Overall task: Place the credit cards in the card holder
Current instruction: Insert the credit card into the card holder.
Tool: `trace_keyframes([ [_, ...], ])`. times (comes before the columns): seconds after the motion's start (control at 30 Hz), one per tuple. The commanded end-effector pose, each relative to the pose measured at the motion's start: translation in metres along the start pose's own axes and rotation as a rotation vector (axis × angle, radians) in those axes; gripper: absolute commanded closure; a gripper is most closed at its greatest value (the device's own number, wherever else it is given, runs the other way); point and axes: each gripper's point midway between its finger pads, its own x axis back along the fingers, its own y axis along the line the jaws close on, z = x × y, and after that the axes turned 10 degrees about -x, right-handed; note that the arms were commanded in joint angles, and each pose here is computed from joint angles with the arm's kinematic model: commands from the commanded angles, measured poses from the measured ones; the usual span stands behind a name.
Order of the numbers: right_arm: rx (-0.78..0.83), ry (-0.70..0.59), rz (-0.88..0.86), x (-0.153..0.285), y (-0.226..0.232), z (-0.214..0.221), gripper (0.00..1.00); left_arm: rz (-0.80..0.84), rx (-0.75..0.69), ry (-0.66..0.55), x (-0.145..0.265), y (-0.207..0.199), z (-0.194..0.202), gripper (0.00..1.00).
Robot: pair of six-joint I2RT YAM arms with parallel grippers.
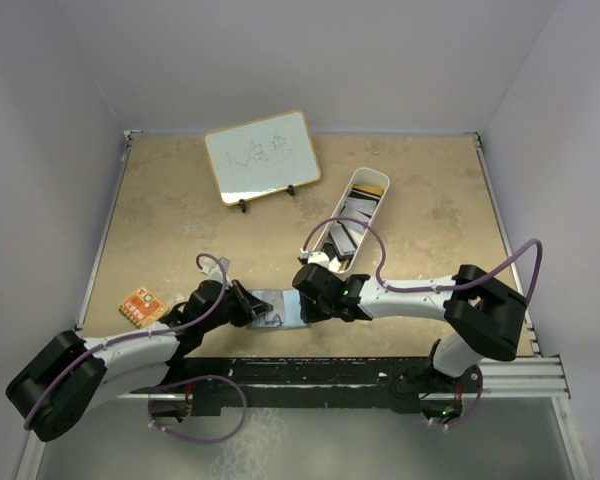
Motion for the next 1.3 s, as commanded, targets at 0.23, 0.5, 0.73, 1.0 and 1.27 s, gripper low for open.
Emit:
trace_keyframes([
  [0.23,-0.023,0.013,0.013,-0.004,-0.006,0.008,0.75,0.012,-0.02,0.005,-0.003,-0.003,0.001,1.0],
  [0.5,-0.033,0.015,0.014,-0.005,-0.006,0.009,0.75,-0.005,-0.022,0.039,-0.001,-0.002,0.011,1.0],
  [0.73,-0.035,0.021,0.01,-0.007,-0.004,0.009,0.75,-0.036,-0.025,0.058,0.002,0.004,0.016,1.0],
  [1.0,-0.038,0.019,0.006,-0.007,-0.004,0.009,0.75,-0.05,-0.015,0.051,0.006,0.008,0.016,1.0],
  [1.27,-0.066,0.013,0.002,-0.007,-0.003,0.01,0.75,0.004,0.031,0.048,-0.002,-0.003,0.02,1.0],
])
